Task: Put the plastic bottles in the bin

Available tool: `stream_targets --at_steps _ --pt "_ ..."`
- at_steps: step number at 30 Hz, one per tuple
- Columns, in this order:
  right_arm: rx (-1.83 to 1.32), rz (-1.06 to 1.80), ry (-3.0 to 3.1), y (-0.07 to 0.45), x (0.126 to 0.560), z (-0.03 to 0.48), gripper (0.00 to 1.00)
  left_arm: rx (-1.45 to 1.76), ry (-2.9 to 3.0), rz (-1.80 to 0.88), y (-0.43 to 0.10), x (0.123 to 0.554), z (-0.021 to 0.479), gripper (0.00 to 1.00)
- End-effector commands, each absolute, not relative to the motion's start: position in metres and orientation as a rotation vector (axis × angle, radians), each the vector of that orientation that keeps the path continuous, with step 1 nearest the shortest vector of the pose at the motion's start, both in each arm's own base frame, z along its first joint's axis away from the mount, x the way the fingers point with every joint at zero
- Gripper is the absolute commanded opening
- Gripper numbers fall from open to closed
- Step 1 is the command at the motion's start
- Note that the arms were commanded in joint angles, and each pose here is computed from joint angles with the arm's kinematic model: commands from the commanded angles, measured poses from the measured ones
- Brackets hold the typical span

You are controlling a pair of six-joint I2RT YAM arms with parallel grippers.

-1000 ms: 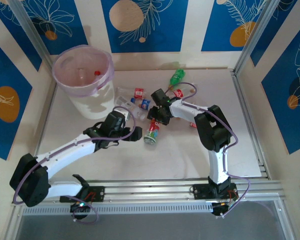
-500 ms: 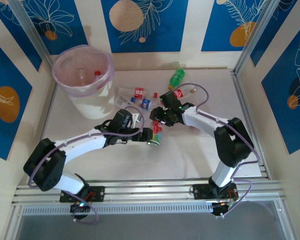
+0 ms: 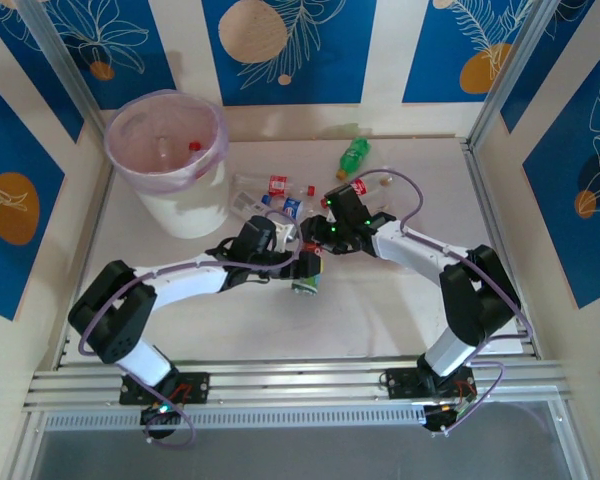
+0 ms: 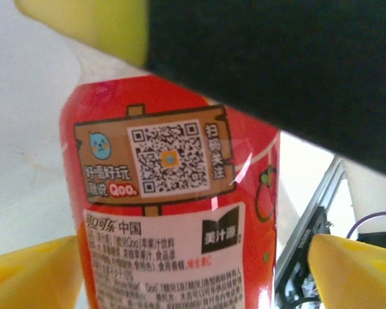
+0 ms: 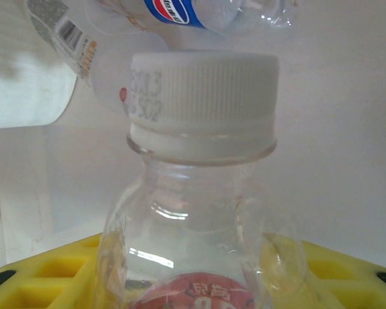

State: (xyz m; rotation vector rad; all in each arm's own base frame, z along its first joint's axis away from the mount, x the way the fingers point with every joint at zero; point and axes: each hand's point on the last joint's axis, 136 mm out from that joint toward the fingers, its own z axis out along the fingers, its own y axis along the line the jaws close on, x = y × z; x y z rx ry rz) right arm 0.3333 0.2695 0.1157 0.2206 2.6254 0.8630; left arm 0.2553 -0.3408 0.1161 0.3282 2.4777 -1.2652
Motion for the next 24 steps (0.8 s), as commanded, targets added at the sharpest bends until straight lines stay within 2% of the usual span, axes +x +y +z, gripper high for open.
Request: stream_targets --at_steps 1,5,8,11,14,24 --pt "0.197 0.922 2.593 0.276 0.332 0.129 0.55 0.376 2.417 -1.325 -0.356 0.256 0.133 0.79" --pt "0.202 0.924 2.593 0.275 0.331 0.128 0.55 0.371 2.43 -1.302 -0.354 0.256 0.13 0.58" --pt "0.207 0.922 2.593 0.273 0.331 0.129 0.57 0.371 2.429 -1.296 -0.354 0.257 0.13 0.56" --pt "0.216 0.915 2.602 0.27 0.329 0.131 0.72 0.367 2.431 -1.287 -0.354 0.258 0.129 0.53" --pt "0.238 0.895 2.602 0.262 0.328 0.136 0.81 0.361 2.443 -1.269 -0.352 0.259 0.125 0.5" --pt "0.308 0.841 2.535 0.21 0.312 0.174 0.83 0.361 2.46 -1.228 -0.351 0.264 0.118 0.42"
